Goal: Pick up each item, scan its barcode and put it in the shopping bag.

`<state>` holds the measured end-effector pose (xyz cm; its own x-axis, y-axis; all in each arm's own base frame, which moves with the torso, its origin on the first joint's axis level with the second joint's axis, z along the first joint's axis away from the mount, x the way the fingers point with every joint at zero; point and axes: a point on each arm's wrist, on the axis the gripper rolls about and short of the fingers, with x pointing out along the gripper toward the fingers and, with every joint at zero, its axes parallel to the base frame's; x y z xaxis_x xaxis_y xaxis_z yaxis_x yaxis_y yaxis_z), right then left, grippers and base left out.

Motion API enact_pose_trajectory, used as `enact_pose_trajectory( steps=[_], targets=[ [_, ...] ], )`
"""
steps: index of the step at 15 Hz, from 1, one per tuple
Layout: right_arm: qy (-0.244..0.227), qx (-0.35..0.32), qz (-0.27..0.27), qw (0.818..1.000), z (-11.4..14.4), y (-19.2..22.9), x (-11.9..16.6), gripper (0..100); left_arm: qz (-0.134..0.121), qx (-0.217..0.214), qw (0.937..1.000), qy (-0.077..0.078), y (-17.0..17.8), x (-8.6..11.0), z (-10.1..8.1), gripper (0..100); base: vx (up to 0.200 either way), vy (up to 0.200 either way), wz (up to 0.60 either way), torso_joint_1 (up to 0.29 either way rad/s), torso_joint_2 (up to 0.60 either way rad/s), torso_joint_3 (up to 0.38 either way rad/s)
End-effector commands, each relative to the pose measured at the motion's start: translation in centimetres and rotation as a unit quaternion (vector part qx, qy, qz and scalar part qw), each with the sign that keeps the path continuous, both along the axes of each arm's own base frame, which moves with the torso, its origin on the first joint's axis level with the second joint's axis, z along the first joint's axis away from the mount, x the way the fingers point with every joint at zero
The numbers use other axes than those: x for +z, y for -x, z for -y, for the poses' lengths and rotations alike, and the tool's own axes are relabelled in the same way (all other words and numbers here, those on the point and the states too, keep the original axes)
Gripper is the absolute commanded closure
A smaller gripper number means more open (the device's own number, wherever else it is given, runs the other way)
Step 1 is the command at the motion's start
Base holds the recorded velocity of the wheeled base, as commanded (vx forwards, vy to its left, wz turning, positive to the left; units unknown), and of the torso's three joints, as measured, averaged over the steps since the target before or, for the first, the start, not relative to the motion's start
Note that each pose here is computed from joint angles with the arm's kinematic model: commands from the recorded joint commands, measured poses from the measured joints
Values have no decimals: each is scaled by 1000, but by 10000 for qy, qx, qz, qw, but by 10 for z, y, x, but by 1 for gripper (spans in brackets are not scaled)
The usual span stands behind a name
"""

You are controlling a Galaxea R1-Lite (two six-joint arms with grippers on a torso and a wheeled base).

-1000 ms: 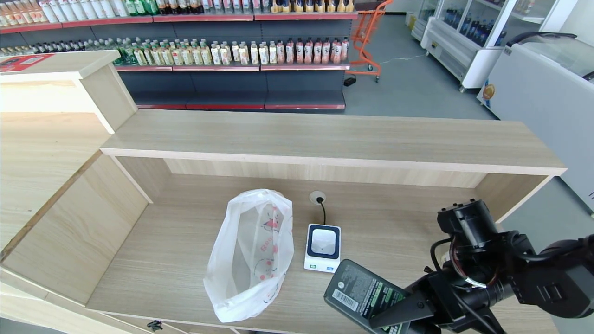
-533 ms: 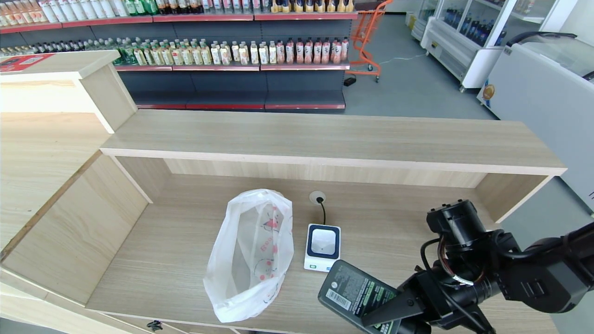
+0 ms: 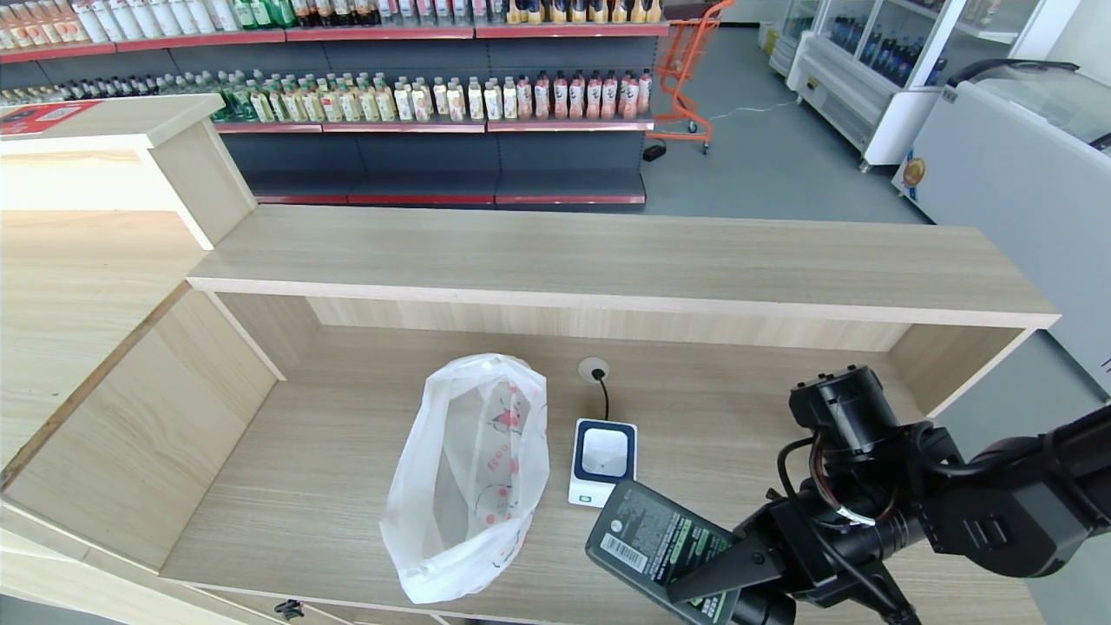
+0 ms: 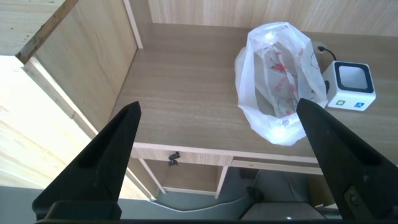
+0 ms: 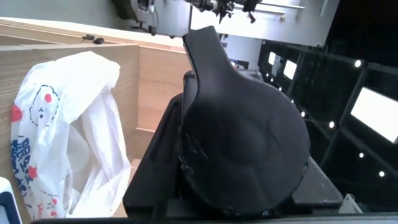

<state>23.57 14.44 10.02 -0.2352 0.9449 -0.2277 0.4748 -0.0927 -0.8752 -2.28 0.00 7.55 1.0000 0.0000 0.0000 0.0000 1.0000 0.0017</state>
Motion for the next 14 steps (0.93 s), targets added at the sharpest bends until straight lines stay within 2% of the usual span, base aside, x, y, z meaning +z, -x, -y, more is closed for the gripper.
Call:
enact_pose_trajectory(
  steps=[1, 4, 5, 7, 8, 10, 11, 13, 14],
  targets=[
    [-112, 108, 409, 9990, -2, -2, 1, 100, 0, 0, 10000, 1, 0, 0, 0, 0, 0, 0, 0, 0, 0, 0],
    [-147, 79, 494, 9986, 0, -2, 6, 100, 0, 0, 10000, 1, 0, 0, 0, 0, 0, 0, 0, 0, 0, 0],
    [-207, 1, 626, 9978, 7, 3, 15, 100, 0, 0, 10000, 1, 0, 0, 0, 0, 0, 0, 0, 0, 0, 0],
    [-265, -183, 550, 9980, 23, 26, 36, 100, 0, 0, 10000, 1, 0, 0, 0, 0, 0, 0, 0, 0, 0, 0],
    [-259, -434, 18, 9987, 38, 51, 53, 100, 0, 0, 10000, 1, 0, 0, 0, 0, 0, 0, 0, 0, 0, 0],
    [-344, -995, -626, 9925, 60, 72, 79, 100, 0, 0, 10000, 1, 0, 0, 0, 0, 0, 0, 0, 0, 0, 0],
    [-321, -1485, -994, 9834, 74, 71, 80, 100, 0, 0, 10000, 1, 0, 0, 0, 0, 0, 0, 0, 0, 0, 0],
    [-226, -2887, -1841, 9393, 117, 72, 54, 100, 0, 0, 10000, 1, 0, 0, 0, 0, 0, 0, 0, 0, 0, 0],
    [-254, -3183, -1902, 9284, 126, 73, 51, 100, 0, 0, 10000, 1, 0, 0, 0, 0, 0, 0, 0, 0, 0, 0]
  ],
)
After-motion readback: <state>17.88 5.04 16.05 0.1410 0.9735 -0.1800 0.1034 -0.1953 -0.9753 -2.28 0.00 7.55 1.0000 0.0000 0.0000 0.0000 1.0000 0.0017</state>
